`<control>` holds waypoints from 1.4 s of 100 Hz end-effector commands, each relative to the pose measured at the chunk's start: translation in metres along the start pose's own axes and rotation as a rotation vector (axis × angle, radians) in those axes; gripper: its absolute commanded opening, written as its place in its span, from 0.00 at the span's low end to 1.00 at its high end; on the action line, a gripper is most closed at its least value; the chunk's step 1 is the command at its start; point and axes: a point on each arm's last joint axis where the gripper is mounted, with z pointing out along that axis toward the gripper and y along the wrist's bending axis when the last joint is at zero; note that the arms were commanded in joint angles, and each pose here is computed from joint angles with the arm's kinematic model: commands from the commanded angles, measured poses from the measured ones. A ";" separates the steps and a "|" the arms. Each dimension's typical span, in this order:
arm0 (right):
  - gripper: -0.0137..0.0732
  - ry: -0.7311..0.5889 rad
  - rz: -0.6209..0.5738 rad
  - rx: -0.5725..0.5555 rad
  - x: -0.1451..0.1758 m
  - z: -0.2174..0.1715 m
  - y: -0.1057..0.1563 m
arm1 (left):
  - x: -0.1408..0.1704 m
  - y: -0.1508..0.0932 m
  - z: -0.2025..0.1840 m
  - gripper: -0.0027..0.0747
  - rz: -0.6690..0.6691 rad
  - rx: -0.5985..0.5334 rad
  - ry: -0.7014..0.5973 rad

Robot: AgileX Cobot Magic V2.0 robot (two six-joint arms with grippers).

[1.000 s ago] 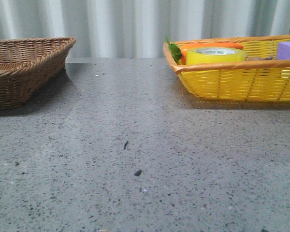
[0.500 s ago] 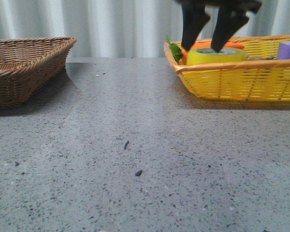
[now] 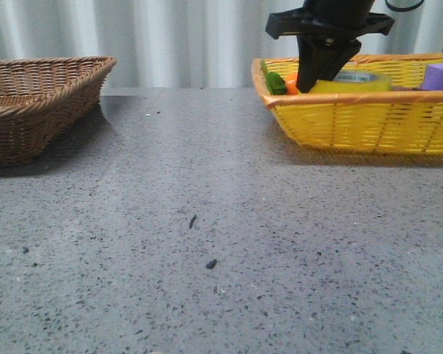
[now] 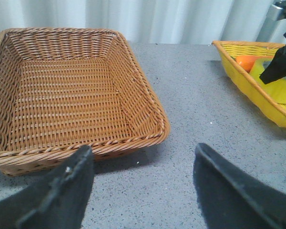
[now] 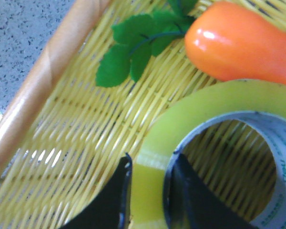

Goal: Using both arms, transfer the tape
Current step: 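Lower the right gripper into the yellow basket and grasp the yellow tape roll, then carry the tape roll toward the brown basket and set it on the table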

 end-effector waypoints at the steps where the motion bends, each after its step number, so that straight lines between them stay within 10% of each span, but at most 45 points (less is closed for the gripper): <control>1: 0.10 -0.197 -0.028 0.060 -0.016 -0.058 0.001 | -0.016 -0.003 -0.003 0.58 -0.014 0.019 -0.092; 50: 0.10 -0.704 -0.252 -0.069 -0.035 -0.216 0.118 | -0.017 -0.004 -0.003 0.58 -0.024 0.026 -0.098; 68: 0.10 -0.545 -0.337 -0.168 -0.043 -0.151 0.167 | -0.017 -0.005 -0.003 0.58 -0.049 0.041 -0.098; 102: 0.18 -0.243 -0.266 -0.170 -0.042 -0.038 0.177 | -0.016 -0.005 -0.002 0.58 -0.056 0.045 -0.089; 124: 0.75 -0.229 -0.261 -0.194 -0.038 -0.058 0.177 | -0.016 -0.008 -0.002 0.58 -0.111 0.080 -0.088; 140: 0.55 -0.294 -0.244 -0.204 -0.027 -0.130 0.170 | -0.017 -0.010 0.003 0.58 -0.102 0.098 -0.077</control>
